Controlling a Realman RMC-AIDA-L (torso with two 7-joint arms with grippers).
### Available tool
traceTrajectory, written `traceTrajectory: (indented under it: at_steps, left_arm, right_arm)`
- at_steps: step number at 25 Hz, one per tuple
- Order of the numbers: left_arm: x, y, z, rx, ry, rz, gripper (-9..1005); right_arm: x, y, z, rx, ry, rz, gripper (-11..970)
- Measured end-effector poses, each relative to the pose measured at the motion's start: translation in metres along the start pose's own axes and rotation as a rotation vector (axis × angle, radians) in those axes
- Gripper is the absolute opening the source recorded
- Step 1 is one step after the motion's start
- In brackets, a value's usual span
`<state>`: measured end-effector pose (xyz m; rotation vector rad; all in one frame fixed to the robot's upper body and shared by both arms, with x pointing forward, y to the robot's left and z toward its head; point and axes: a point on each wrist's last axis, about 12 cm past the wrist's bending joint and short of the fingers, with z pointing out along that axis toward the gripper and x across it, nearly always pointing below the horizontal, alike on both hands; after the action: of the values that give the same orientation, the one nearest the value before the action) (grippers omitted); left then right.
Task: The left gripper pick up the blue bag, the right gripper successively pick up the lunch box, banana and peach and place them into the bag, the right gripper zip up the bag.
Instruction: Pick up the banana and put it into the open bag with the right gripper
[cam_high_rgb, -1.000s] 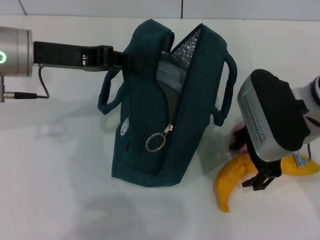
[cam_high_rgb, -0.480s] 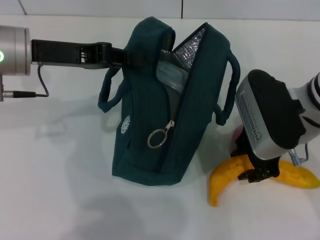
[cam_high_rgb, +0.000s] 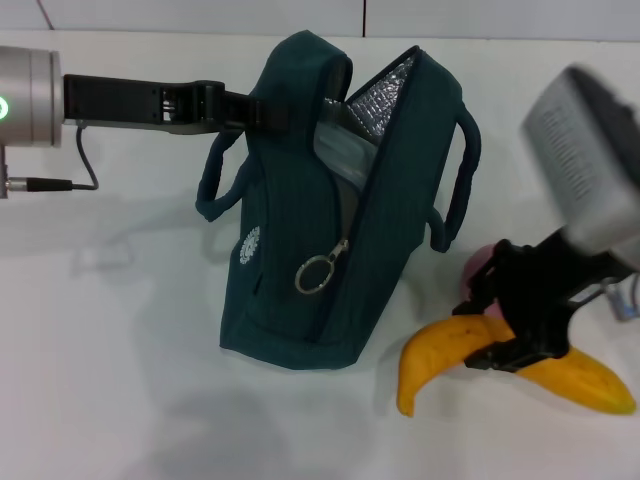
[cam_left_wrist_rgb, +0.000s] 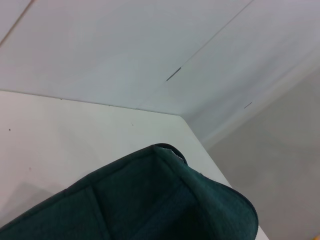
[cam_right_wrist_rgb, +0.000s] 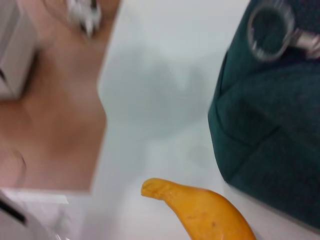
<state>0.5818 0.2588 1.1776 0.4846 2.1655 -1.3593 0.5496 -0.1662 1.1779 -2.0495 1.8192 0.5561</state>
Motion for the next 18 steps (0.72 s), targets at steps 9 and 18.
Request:
traceTrajectory:
  at_steps: [9,18]
  left_arm:
    - [-0.005,-0.003,0.003,0.005,0.002,0.014,55]
    - [-0.01,-0.007,0.011,0.019,0.012,0.021,55]
  right_arm:
    - [0.046,0.012,-0.039,-0.223,-0.256,0.177,454]
    - [0.061,0.012,-0.07,-0.235,-0.628,0.126,466]
